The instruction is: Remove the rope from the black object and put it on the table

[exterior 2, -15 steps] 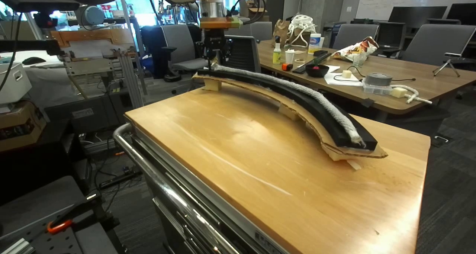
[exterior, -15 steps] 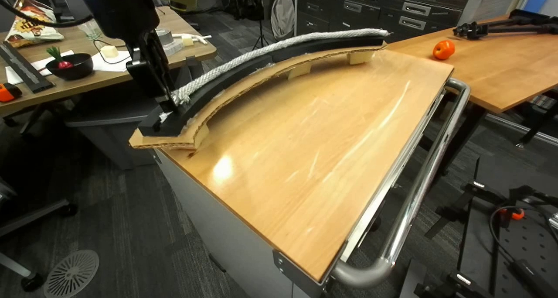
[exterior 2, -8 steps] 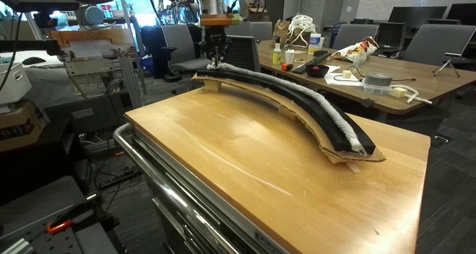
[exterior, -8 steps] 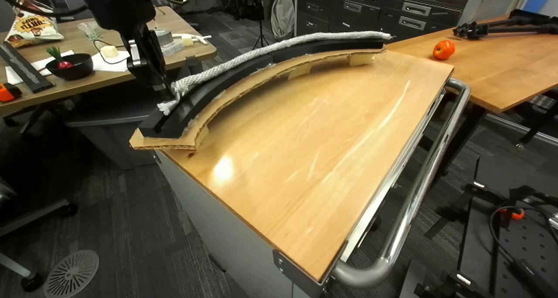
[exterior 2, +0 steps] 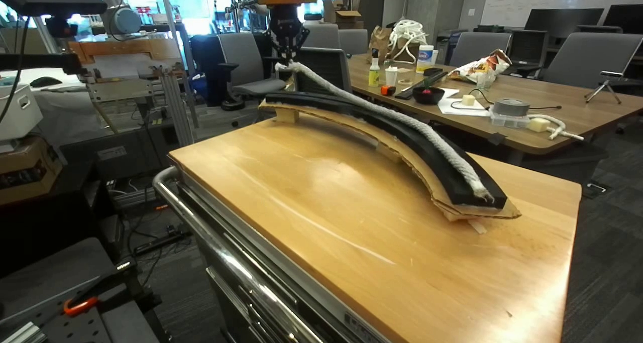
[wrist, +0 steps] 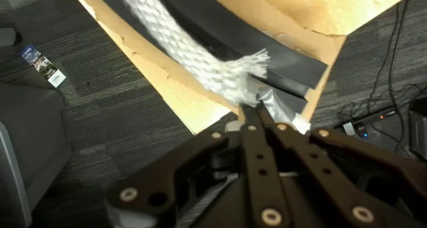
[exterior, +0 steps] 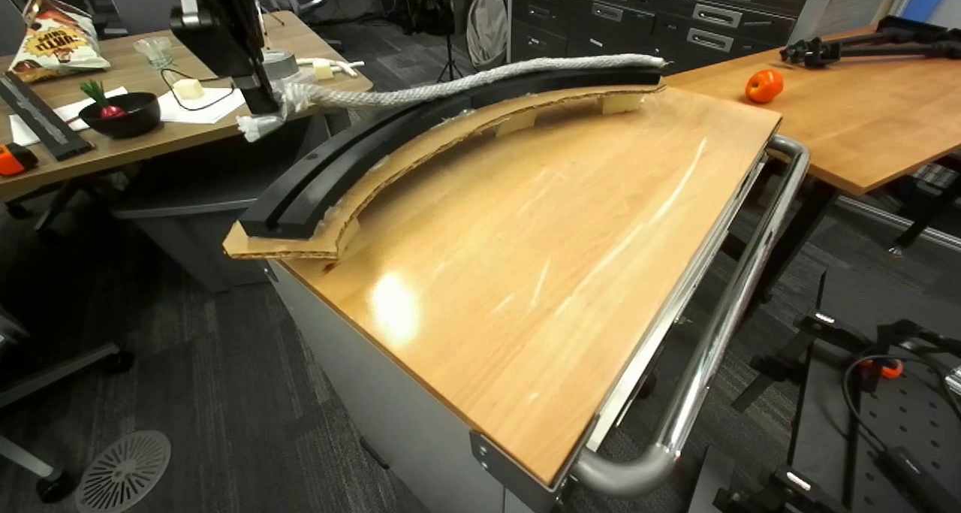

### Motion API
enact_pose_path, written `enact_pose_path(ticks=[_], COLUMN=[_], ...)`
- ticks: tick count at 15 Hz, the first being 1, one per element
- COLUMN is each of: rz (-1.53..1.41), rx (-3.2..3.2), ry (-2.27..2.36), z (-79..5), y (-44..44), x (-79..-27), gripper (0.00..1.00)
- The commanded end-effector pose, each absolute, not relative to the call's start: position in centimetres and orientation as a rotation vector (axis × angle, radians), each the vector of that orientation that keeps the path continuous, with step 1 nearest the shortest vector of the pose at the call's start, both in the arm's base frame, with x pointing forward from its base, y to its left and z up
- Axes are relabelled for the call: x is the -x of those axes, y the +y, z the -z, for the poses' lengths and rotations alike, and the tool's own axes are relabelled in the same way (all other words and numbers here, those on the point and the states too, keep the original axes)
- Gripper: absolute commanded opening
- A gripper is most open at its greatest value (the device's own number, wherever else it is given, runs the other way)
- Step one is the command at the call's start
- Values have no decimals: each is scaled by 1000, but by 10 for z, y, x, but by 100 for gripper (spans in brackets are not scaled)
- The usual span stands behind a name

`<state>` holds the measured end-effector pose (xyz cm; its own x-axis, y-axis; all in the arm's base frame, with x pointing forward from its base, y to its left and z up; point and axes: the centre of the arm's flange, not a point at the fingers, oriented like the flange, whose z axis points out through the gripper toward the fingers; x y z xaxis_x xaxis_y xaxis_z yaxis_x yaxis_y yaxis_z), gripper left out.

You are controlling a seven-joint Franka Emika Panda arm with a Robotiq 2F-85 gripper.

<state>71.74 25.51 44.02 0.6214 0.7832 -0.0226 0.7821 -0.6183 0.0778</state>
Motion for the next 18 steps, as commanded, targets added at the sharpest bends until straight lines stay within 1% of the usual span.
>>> enact_pose_path(ticks=[1,4,10,12,13,16,18], rz=[115,250,143,110,95,197,187], rx=[-2941,-3082,-3221,-3186,-3165,-3067,-3028], ry=[1189,1067,550,457,444,570,630], z=[-458,-425,-336,-310,-300,-287,-291], y=[251,255,240,234,233,230,228], x=[-640,-608,-593,-583,-576,-544,-523], gripper=[0,0,0,0,0,0,0])
